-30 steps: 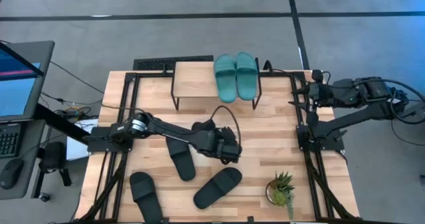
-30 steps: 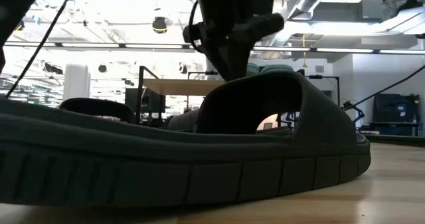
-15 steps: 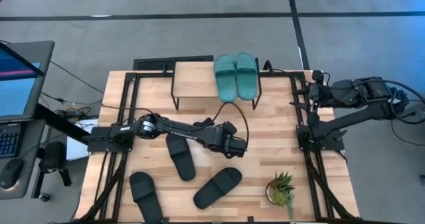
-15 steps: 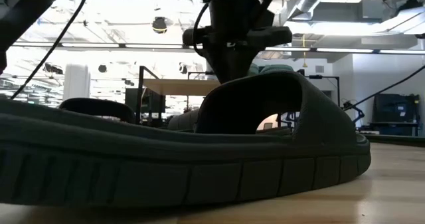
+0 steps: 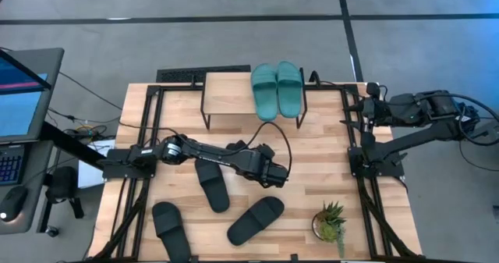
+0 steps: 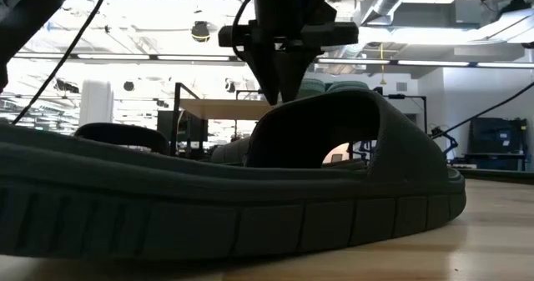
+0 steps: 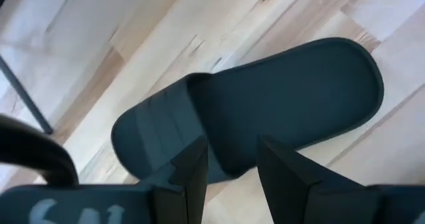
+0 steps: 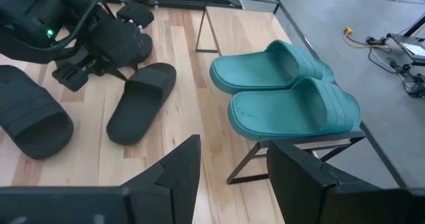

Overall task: Pick and place slides into the shelf
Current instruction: Put the black slipper on the shelf

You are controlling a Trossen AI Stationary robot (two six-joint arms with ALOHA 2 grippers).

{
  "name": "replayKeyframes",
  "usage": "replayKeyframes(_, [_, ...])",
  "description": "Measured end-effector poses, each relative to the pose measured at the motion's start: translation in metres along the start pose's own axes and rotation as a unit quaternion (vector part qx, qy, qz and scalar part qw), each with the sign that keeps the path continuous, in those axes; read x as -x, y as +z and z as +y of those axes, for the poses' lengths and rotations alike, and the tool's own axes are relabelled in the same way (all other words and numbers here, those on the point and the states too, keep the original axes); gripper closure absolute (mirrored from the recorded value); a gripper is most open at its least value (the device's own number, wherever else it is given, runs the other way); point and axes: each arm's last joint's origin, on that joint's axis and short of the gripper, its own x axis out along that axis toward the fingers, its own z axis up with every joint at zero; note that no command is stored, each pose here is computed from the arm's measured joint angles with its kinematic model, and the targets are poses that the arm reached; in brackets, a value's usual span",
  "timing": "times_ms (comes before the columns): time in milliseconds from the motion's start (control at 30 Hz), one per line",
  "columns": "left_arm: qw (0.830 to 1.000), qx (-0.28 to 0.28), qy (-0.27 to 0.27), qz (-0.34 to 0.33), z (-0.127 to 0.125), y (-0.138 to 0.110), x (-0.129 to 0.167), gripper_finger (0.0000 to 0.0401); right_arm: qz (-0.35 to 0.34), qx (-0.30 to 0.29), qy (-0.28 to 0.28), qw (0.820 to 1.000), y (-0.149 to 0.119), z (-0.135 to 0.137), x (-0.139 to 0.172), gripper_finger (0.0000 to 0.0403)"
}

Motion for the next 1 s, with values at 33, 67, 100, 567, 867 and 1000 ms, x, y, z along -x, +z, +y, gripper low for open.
replayKeyframes(33, [1.0,0.001,0.006,0.005,0.001,-0.001,0.0,0.0285,0.0,0.0,0.0,1.0,0.0,0.0,0.0,0.0242])
replayKeyframes(67, [1.0,0.001,0.013,0.01,0.003,-0.002,0.001,0.0285,0.0,0.0,0.0,1.0,0.0,0.0,0.0,0.0242])
replayKeyframes(100, [1.0,0.001,0.02,0.015,0.005,-0.003,0.002,0.0285,-0.001,-0.001,0.0,1.0,0.0,0.0,0.0,0.0242])
replayKeyframes(567, [0.999,0.004,0.008,0.051,0.008,-0.001,-0.001,0.0285,-0.003,-0.005,0.0,1.0,0.001,0.0,0.0,0.0242])
replayKeyframes(867, [0.999,-0.01,-0.002,0.049,0.01,0.006,-0.004,0.0273,-0.003,-0.005,0.0,1.0,0.001,0.0,0.0,0.0242])
replayKeyframes(1000, [0.999,-0.013,0.001,0.048,0.012,0.009,-0.007,0.0264,-0.003,-0.005,0.001,1.0,0.001,0.0,0.0,0.0242])
